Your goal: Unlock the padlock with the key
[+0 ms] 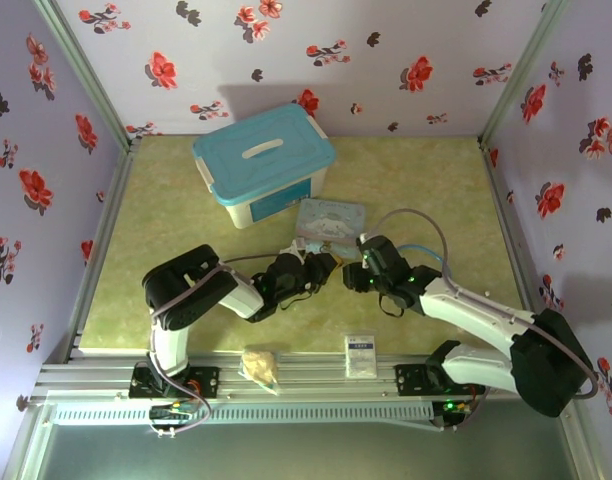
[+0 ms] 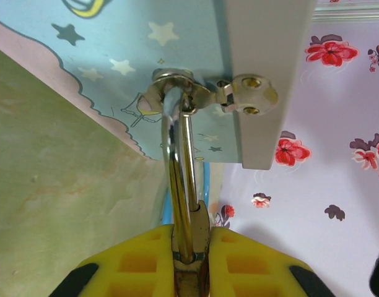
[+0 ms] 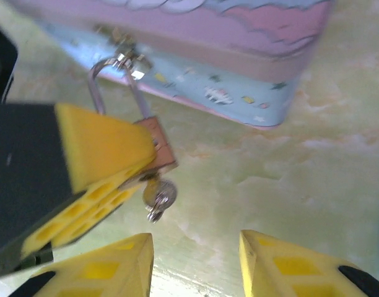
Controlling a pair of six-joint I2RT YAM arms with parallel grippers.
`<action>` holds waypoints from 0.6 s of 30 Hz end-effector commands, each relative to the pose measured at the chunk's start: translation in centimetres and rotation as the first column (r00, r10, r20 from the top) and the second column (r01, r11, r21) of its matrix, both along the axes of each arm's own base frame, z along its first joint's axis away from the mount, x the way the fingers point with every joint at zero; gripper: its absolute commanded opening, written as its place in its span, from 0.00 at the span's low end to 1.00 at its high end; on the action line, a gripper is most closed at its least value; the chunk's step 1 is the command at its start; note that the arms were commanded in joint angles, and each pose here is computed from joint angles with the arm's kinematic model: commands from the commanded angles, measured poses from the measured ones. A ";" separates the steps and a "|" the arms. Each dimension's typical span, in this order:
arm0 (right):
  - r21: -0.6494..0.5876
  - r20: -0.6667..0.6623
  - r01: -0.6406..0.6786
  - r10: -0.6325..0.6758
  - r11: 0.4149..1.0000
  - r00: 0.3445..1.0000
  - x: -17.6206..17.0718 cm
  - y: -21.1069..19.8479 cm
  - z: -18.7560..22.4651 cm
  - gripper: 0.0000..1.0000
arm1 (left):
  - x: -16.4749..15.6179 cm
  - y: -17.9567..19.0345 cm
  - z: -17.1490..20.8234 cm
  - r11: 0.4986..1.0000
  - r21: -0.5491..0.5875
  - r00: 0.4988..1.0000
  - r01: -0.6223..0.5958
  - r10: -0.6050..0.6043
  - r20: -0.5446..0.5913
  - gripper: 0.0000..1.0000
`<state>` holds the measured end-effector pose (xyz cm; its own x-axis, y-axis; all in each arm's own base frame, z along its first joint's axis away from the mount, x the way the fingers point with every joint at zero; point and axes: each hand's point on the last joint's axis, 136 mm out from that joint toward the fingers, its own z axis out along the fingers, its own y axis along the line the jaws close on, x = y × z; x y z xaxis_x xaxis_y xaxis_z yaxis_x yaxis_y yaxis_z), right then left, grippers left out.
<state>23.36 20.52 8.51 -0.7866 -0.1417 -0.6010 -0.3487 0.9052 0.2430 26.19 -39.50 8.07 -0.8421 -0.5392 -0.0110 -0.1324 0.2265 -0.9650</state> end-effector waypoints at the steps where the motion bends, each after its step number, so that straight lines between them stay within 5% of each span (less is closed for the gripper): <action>1: -0.194 0.177 -0.153 0.188 0.969 0.966 0.6 0.9 1.6 0.42 | 0.4 -0.2 3.7 0.999 -0.048 0.995 0.016 -0.011 0.100 0.00; 18: -0.475 0.371 -0.131 0.333 0.870 0.867 2.8 2.7 1.6 0.34 | -0.4 -0.4 4.7 0.997 -0.044 0.994 0.062 -0.057 0.098 0.00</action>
